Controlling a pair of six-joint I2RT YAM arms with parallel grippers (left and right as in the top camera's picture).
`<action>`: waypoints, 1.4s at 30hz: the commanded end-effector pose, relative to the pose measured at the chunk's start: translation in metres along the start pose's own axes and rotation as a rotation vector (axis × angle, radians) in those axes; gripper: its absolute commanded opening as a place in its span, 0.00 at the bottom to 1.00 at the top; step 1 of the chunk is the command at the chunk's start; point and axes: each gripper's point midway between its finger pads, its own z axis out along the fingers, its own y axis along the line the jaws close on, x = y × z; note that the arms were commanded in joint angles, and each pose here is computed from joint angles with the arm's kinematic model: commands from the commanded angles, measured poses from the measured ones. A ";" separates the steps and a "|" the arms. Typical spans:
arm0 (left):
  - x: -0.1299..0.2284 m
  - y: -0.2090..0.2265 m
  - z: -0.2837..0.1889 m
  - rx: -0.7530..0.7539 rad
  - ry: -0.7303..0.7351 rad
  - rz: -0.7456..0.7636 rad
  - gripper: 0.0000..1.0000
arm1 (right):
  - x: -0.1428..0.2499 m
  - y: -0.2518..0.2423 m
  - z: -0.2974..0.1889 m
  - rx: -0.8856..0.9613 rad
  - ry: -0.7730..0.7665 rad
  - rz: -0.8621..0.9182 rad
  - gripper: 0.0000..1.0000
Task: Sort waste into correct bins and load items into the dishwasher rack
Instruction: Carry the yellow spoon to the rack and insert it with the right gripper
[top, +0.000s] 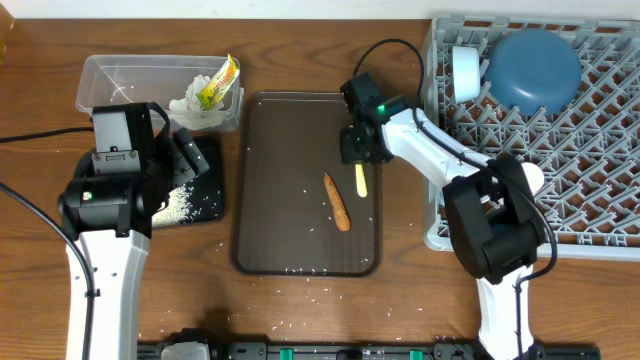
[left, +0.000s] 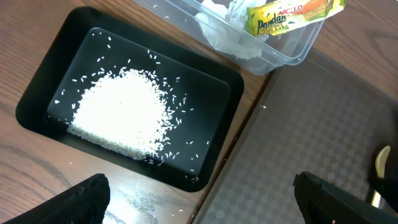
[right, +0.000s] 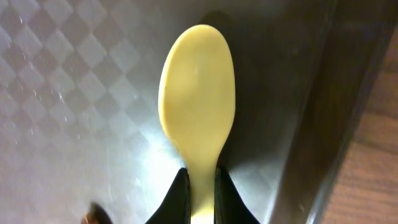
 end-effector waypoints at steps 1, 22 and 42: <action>-0.005 0.002 -0.002 -0.009 -0.015 -0.003 0.96 | -0.030 0.001 -0.063 -0.049 -0.122 -0.035 0.01; -0.005 0.002 -0.002 -0.009 -0.015 -0.003 0.96 | -0.064 -0.154 -0.167 0.188 -0.296 0.005 0.04; -0.005 0.002 -0.002 -0.009 -0.015 -0.003 0.96 | -0.060 -0.099 -0.178 -0.023 -0.300 -0.038 0.61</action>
